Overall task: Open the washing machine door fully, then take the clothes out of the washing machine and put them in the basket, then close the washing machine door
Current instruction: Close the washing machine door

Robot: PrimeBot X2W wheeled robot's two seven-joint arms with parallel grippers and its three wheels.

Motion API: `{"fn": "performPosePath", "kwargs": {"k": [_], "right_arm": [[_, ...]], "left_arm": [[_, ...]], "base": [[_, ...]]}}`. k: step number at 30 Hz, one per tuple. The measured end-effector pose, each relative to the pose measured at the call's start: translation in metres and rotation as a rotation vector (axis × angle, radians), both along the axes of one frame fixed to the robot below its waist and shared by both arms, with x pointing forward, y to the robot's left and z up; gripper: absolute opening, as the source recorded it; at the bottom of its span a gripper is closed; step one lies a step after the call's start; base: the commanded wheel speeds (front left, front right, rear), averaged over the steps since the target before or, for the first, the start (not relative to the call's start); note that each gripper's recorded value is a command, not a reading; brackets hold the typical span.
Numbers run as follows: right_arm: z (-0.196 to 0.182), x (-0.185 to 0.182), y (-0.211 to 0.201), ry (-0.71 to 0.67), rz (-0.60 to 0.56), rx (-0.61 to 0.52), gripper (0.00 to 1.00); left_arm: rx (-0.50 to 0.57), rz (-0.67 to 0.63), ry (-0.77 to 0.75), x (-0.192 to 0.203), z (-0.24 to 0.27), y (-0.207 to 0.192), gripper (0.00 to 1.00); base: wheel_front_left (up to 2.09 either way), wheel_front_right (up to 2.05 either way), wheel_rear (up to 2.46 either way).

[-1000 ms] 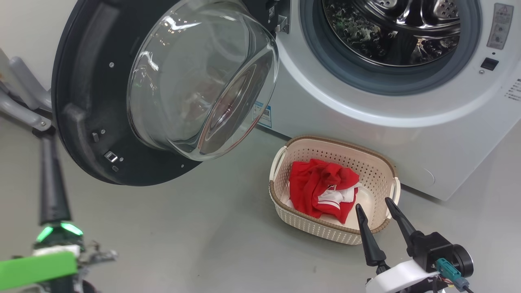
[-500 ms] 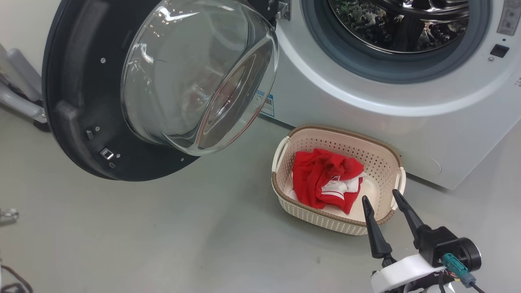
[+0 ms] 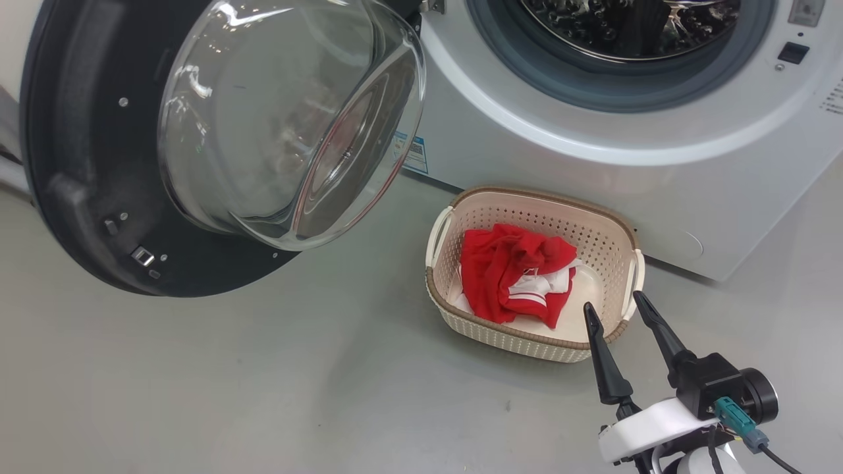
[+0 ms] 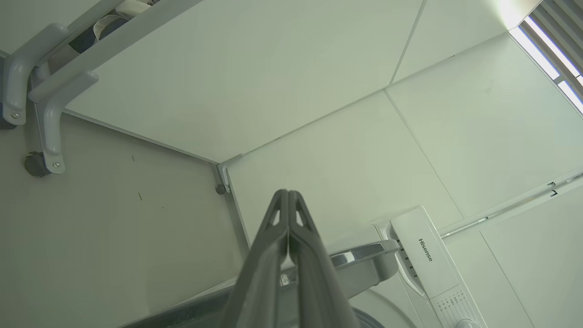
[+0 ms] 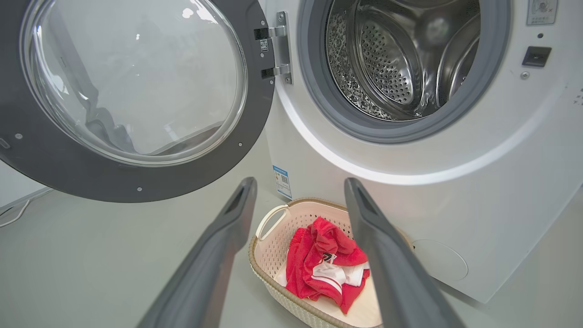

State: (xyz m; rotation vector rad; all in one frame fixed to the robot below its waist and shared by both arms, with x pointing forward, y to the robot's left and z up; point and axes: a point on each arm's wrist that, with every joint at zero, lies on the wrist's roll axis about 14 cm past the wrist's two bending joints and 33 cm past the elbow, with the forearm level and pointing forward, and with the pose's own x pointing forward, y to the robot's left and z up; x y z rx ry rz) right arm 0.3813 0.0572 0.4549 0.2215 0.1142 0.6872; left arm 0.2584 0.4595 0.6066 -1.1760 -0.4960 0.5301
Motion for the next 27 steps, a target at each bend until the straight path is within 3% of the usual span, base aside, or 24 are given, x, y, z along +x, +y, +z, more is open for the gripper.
{"fn": "performPosePath", "kwargs": {"k": [9, 27], "right_arm": [[-0.002, 0.007, -0.009, 0.002, -0.032, 0.0, 1.0], [-0.002, 0.008, -0.018, 0.001, -0.053, -0.007, 1.0]], "left_arm": [[-0.07, -0.054, 0.035, 0.031, -0.011, 0.006, 0.0], [-0.115, -0.315, 0.188, 0.066, -0.049, -0.033, 0.0]], "base": [[0.0, 0.0, 0.0], [0.0, 0.0, 0.0]]}}
